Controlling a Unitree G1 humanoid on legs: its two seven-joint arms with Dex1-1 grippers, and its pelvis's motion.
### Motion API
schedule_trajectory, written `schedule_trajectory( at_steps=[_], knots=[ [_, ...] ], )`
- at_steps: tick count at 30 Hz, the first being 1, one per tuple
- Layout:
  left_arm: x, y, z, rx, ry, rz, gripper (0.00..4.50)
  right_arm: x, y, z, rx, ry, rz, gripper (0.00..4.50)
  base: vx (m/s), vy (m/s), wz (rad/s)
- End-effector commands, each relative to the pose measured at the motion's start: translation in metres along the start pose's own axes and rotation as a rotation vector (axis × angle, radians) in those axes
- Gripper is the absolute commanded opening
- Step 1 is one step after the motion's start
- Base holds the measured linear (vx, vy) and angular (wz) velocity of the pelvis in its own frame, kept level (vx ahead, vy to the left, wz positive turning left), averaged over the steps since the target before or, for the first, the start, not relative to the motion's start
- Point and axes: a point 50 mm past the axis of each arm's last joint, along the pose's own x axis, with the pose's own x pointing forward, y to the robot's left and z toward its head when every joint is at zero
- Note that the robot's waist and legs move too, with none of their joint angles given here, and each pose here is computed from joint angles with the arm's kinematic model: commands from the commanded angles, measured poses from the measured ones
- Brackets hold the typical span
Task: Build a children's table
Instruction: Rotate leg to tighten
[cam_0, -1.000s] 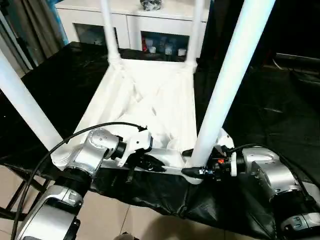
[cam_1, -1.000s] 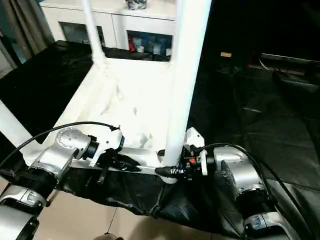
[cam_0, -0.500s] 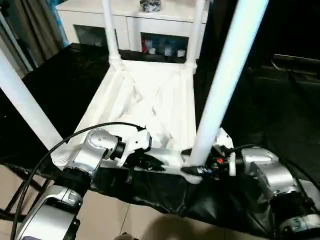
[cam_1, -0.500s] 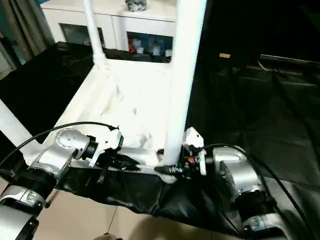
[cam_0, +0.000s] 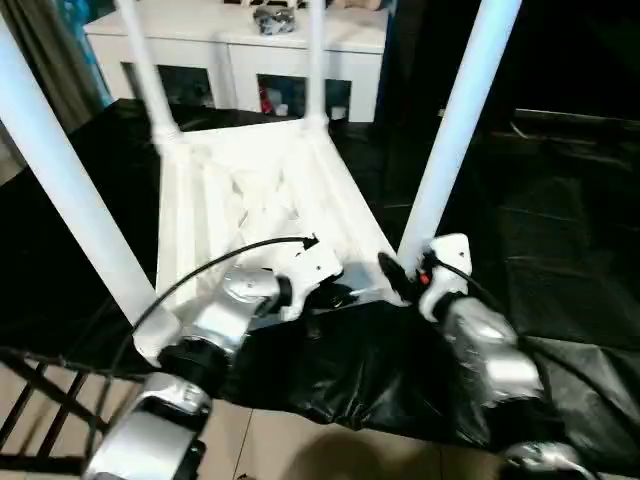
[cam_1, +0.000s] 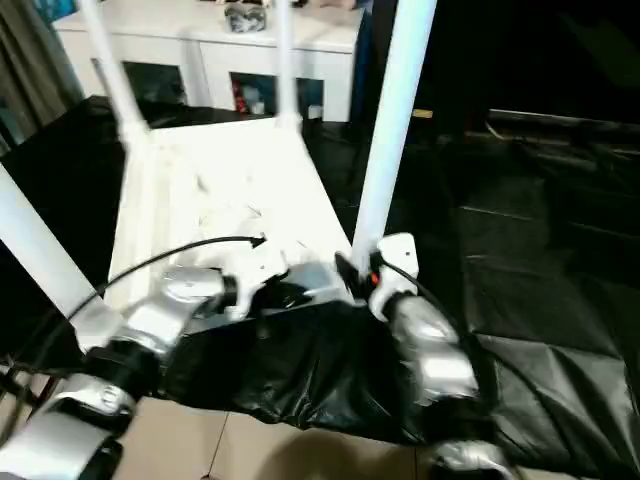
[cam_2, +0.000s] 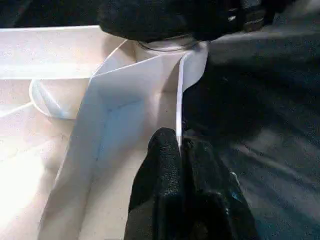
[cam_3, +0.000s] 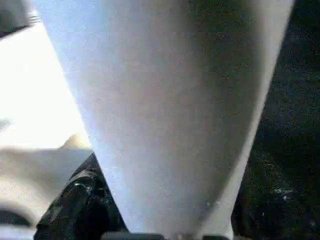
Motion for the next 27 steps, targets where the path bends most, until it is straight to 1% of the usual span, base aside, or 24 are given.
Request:
schedule_trajectory(
  at_steps=[1, 2, 3, 4, 7, 10, 13, 14, 15, 16, 17, 18, 21, 25, 26, 27],
  knots=[
    [0.024, -0.016, 0.017, 0.008, -0.053, -0.021, 0.00, 0.010, 0.043, -0.019, 0.073, 0.079, 0.103, 2.36, 0.000, 0.000, 0.00],
    [0.025, -0.018, 0.018, 0.016, -0.053, -0.037, 0.00, 0.011, 0.046, -0.014, 0.079, 0.044, 0.115, 2.71, 0.000, 0.000, 0.00],
    [0.024, -0.018, 0.017, 0.017, -0.054, -0.040, 0.00, 0.011, 0.046, -0.013, 0.080, 0.036, 0.116, 2.92, 0.000, 0.000, 0.00],
    [0.022, -0.017, 0.016, 0.022, -0.056, -0.052, 0.00, 0.010, 0.042, -0.010, 0.075, 0.020, 0.124, 3.06, 0.000, 0.000, 0.00],
    [0.016, -0.015, 0.013, 0.026, -0.064, -0.075, 0.00, 0.008, 0.034, -0.008, 0.039, 0.010, 0.149, 3.13, 0.000, 0.000, 0.00],
    [0.008, -0.014, 0.011, 0.034, -0.079, -0.117, 0.00, 0.004, 0.026, -0.006, -0.019, 0.023, 0.225, 3.49, 0.000, 0.000, 0.00],
    [-0.001, -0.012, 0.009, 0.045, -0.093, -0.182, 0.00, -0.002, 0.016, -0.002, -0.068, 0.037, 0.346, 3.49, 0.000, 0.000, 0.00],
    [-0.006, -0.011, 0.008, 0.056, -0.090, -0.213, 0.00, -0.005, 0.011, 0.001, -0.091, 0.048, 0.413, 3.49, 0.000, 0.000, 0.00],
    [-0.008, -0.010, 0.007, 0.059, -0.089, -0.222, 0.00, -0.007, 0.010, 0.002, -0.098, 0.051, 0.433, 3.49, 0.000, 0.000, 0.00],
    [-0.016, -0.007, 0.004, 0.081, -0.078, -0.268, 0.00, -0.014, 0.004, 0.004, -0.140, 0.082, 0.563, 3.49, 0.000, 0.000, 0.00],
    [-0.020, -0.006, 0.003, 0.086, -0.072, -0.292, 0.00, -0.018, 0.002, 0.004, -0.156, 0.104, 0.629, 3.49, 0.000, 0.000, 0.00],
    [-0.020, -0.006, 0.003, 0.086, -0.072, -0.292, 0.00, -0.018, 0.002, 0.004, -0.156, 0.104, 0.629, 3.49, 0.000, 0.000, 0.00],
    [-0.030, -0.002, 0.000, 0.096, -0.056, -0.355, 0.00, -0.029, -0.002, 0.006, -0.187, 0.167, 0.812, 3.49, 0.000, 0.000, 0.00],
    [-0.035, 0.000, -0.001, 0.096, -0.048, -0.397, 0.00, -0.036, -0.002, 0.005, -0.200, 0.222, 0.930, 3.49, 0.000, 0.000, 0.00],
    [-0.038, 0.000, -0.002, 0.094, -0.045, -0.425, 0.00, -0.039, -0.001, 0.004, -0.209, 0.256, 0.997, 3.49, 0.000, 0.000, 0.00],
    [-0.038, 0.000, -0.002, 0.094, -0.045, -0.425, 0.00, -0.039, -0.001, 0.004, -0.209, 0.256, 0.997, 3.33, 0.000, 0.000, 0.00]
  ],
)
